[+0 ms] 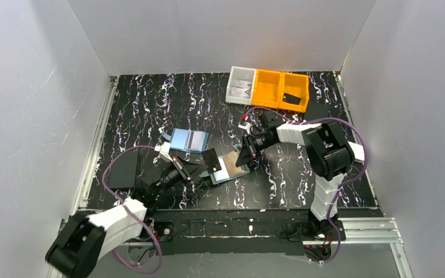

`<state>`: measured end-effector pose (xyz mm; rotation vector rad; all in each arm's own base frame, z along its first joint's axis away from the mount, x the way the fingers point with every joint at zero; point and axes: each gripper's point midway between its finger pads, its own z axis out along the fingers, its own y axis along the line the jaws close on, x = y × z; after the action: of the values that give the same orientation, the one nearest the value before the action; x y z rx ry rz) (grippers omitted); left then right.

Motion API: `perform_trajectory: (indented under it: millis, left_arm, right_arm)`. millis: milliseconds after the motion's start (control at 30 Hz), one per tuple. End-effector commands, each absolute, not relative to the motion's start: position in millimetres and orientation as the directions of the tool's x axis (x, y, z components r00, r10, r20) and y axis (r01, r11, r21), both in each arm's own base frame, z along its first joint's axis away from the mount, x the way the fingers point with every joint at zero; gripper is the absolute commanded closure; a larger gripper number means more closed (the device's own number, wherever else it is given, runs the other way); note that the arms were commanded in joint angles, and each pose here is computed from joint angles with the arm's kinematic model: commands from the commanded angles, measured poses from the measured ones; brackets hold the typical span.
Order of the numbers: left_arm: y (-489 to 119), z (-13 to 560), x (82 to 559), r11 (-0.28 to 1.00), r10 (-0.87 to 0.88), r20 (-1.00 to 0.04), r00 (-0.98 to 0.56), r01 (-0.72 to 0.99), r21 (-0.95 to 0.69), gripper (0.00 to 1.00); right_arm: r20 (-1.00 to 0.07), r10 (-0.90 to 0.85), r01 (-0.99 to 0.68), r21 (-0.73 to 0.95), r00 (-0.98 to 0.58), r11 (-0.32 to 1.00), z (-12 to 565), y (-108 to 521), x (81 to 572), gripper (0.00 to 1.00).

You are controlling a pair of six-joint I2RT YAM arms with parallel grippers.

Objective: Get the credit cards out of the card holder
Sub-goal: Remove the credit card from the card holder, then place the credit card in the storage box.

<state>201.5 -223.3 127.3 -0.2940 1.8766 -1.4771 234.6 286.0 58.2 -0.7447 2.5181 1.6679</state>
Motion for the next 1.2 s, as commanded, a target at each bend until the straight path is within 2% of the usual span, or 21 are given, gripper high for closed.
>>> perform_trajectory:
  millis: [0, 333, 633, 833, 1000, 1167]
  left_arm:
    - [-207.2, 118.9, 201.6, 0.433, -0.568, -0.449, -0.690, 0.213, -0.876, 1.00]
    - [-200.3, 117.8, 195.3, 0.435, -0.579, -0.444, -0.684, 0.202, -0.878, 1.00]
    - [-197.7, 126.0, 196.2, 0.426, -0.597, -0.453, -0.662, 0.217, -0.878, 1.00]
    - [-198.1, 130.1, 194.3, 0.419, -0.595, -0.458, -0.661, 0.233, -0.878, 1.00]
    - [-202.0, 132.6, 191.4, 0.420, -0.564, -0.474, -0.676, 0.259, -0.870, 1.00]
    - [-207.0, 138.8, 190.3, 0.424, -0.529, -0.497, -0.687, 0.293, -0.857, 1.00]
  right_arm:
    - [-0.378, -0.422, -0.503, 0.832, -0.824, 0.235, 80.4, 302.6, 230.2, 0.87]
    - [-0.432, -0.504, -0.575, 0.801, -0.748, 0.168, 91.0, 329.4, 207.3, 0.66]
    - [-0.430, -0.595, -0.549, 0.836, -0.679, 0.022, 97.4, 354.0, 155.6, 0.48]
    - [-0.440, -0.614, -0.533, 0.845, -0.656, -0.035, 103.9, 355.6, 146.4, 0.45]
    - [-0.557, -0.598, -0.613, 0.779, -0.576, -0.135, 127.9, 337.8, 153.0, 0.40]
    - [-0.612, -0.551, -0.657, 0.740, -0.567, -0.144, 136.7, 324.6, 165.4, 0.28]
